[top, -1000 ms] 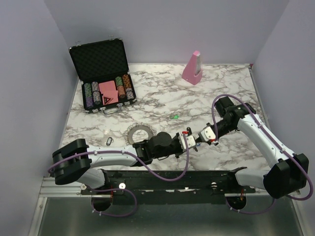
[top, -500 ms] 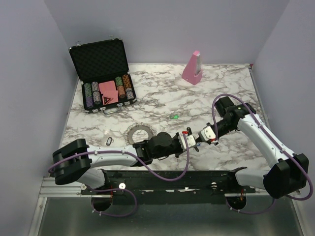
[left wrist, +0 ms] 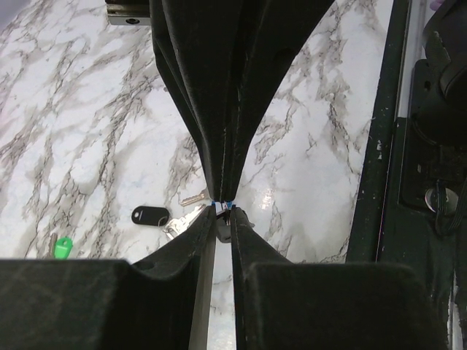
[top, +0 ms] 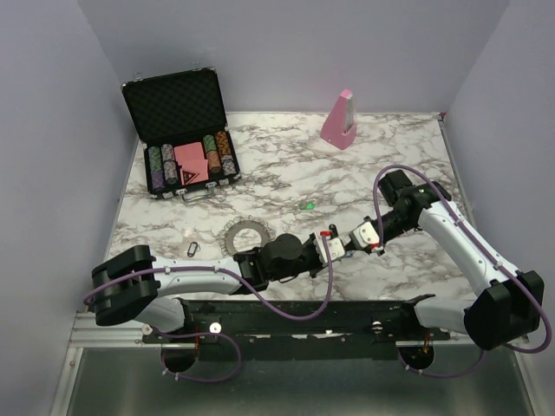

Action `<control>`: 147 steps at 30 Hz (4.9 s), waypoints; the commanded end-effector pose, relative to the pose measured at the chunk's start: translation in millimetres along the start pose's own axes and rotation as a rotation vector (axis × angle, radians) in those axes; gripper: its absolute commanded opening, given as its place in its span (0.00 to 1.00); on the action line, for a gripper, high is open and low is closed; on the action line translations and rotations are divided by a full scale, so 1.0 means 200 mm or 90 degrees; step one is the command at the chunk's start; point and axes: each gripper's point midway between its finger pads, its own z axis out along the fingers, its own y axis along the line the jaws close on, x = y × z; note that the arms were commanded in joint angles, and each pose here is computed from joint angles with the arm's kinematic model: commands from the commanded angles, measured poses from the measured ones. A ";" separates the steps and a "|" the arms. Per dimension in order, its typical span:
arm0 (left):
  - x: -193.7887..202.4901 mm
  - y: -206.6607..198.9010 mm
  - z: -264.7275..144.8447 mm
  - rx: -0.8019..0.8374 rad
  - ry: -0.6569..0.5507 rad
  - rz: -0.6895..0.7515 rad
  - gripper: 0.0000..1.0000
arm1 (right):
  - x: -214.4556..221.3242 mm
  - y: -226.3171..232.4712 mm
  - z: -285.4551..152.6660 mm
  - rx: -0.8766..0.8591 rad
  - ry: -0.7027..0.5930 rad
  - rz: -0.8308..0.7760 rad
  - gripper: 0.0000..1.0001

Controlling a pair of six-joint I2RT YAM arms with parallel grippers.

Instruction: Put the keys on the keyring

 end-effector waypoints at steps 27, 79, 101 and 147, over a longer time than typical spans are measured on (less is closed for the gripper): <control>-0.15 0.03 -0.23 -0.046 -0.211 -0.060 0.00 | -0.19 -0.04 0.05 0.056 -0.160 0.113 0.33; -0.25 0.00 -0.25 -0.018 -0.297 -0.095 0.00 | -0.30 -0.09 0.06 0.063 -0.296 0.208 0.02; -0.01 0.01 -0.49 -0.016 -0.120 0.015 0.67 | -0.07 -0.03 -0.09 0.000 0.081 0.109 0.01; -0.20 -0.04 -0.09 0.020 -0.141 -0.045 0.29 | -0.16 -0.02 0.00 -0.005 0.017 0.127 0.01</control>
